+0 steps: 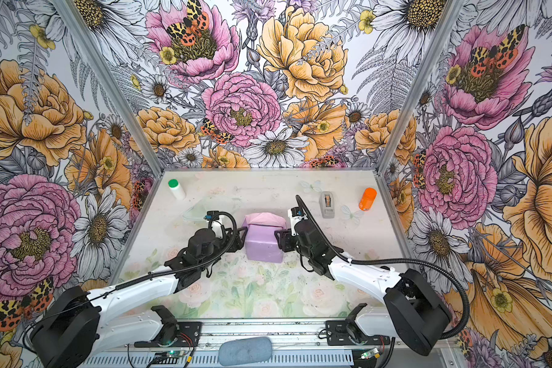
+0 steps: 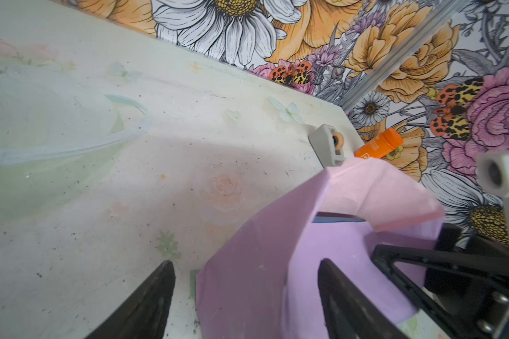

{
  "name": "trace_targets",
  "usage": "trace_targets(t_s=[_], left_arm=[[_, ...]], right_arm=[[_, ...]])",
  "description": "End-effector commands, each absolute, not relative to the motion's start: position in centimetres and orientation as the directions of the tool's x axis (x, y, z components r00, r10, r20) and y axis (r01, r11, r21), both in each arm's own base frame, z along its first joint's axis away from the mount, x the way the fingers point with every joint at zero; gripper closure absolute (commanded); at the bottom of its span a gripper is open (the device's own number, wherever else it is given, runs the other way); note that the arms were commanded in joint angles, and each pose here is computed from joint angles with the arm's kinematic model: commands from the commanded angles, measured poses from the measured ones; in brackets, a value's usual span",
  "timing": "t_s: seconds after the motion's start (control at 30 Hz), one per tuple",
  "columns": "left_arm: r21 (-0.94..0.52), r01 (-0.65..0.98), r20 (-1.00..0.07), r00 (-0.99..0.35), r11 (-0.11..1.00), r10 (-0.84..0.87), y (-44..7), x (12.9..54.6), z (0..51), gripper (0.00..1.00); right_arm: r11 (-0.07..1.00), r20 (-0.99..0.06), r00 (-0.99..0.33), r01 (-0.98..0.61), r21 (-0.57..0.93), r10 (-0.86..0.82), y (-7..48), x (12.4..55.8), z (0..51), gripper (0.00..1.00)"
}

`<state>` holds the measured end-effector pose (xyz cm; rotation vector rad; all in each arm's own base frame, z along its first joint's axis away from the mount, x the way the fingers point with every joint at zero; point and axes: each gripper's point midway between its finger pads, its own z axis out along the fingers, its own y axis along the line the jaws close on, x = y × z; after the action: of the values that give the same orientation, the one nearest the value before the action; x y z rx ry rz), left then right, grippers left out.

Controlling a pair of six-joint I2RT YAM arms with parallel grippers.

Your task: Wrap the gift box in paper

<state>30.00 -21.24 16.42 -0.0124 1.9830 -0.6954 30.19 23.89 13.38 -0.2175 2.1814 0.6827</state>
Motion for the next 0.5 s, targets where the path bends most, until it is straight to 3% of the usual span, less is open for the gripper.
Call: trace_targets(t_s=[0.0,0.3,0.47], left_arm=[[-0.461,0.301,-0.83,-0.479,0.835,-0.286,-21.5,29.9,17.7,0.22],[-0.473,0.242,-0.794,-0.534,0.847,-0.29,-22.1,31.0,15.2,0.25],[-0.486,0.233,-0.783,-0.545,0.842,-0.301,-22.6,31.2,14.4,0.34]], right_arm=[[0.859,-0.734,-0.679,-0.368,0.356,0.014,23.6,29.6,11.9,0.42],[0.855,-0.732,-0.681,-0.377,0.357,0.005,23.7,29.4,11.8,0.42],[0.868,-0.732,-0.681,-0.366,0.335,-0.005,23.3,29.5,11.7,0.43]])
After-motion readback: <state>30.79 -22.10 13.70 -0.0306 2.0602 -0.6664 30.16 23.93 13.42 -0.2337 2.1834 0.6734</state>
